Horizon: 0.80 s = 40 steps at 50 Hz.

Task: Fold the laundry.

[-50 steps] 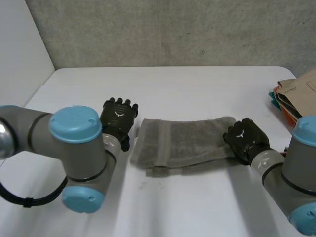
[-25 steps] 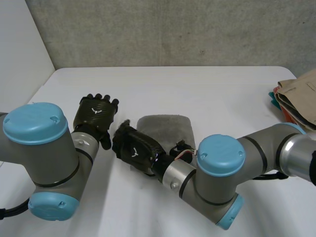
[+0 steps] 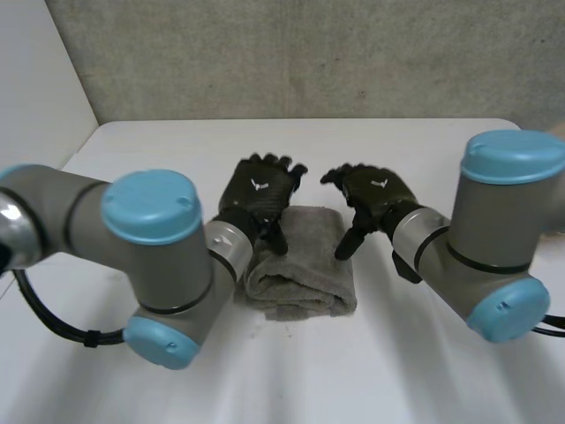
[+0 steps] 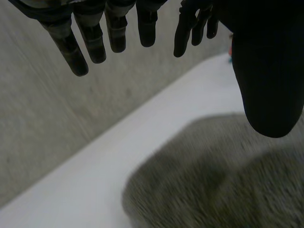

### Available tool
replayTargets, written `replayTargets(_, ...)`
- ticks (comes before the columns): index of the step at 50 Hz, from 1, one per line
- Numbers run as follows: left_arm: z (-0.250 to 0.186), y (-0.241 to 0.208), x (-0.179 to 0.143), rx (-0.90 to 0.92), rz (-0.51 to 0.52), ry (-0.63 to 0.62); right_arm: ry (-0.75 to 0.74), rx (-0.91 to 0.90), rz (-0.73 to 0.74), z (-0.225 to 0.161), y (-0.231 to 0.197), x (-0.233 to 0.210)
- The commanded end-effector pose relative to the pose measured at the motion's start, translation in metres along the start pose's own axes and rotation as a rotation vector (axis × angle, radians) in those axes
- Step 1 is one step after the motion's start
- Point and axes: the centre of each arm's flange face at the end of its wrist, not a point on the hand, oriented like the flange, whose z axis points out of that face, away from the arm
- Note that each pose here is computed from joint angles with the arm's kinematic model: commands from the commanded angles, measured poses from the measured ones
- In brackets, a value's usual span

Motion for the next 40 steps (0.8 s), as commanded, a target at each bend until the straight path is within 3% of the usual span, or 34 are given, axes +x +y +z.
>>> replayTargets(1,0.005,0.043,0.0,-0.206,0.062,-0.059,-0.042,-0.111,-0.001,0.026,0.031,-0.003)
replayTargets(9,-0.003,0.058,-0.002,-0.294,0.173,-0.062,-0.048,-0.209,-0.084,0.037,0.058,-0.002)
replayTargets(15,-0.006,0.054,0.002,-0.28,0.178,-0.043,-0.049,-0.161,-0.173,0.033,0.039,-0.003)
replayTargets(22,-0.01,0.004,-0.009,-0.148,0.163,-0.062,-0.034,-0.044,-0.208,0.008,-0.002,-0.007)
replayTargets(28,-0.023,-0.05,-0.021,0.019,0.139,0.019,0.048,0.107,-0.259,-0.021,-0.022,-0.008)
replayTargets(40,-0.049,-0.077,-0.03,0.023,0.068,0.279,-0.101,0.12,-0.441,-0.051,0.053,-0.08)
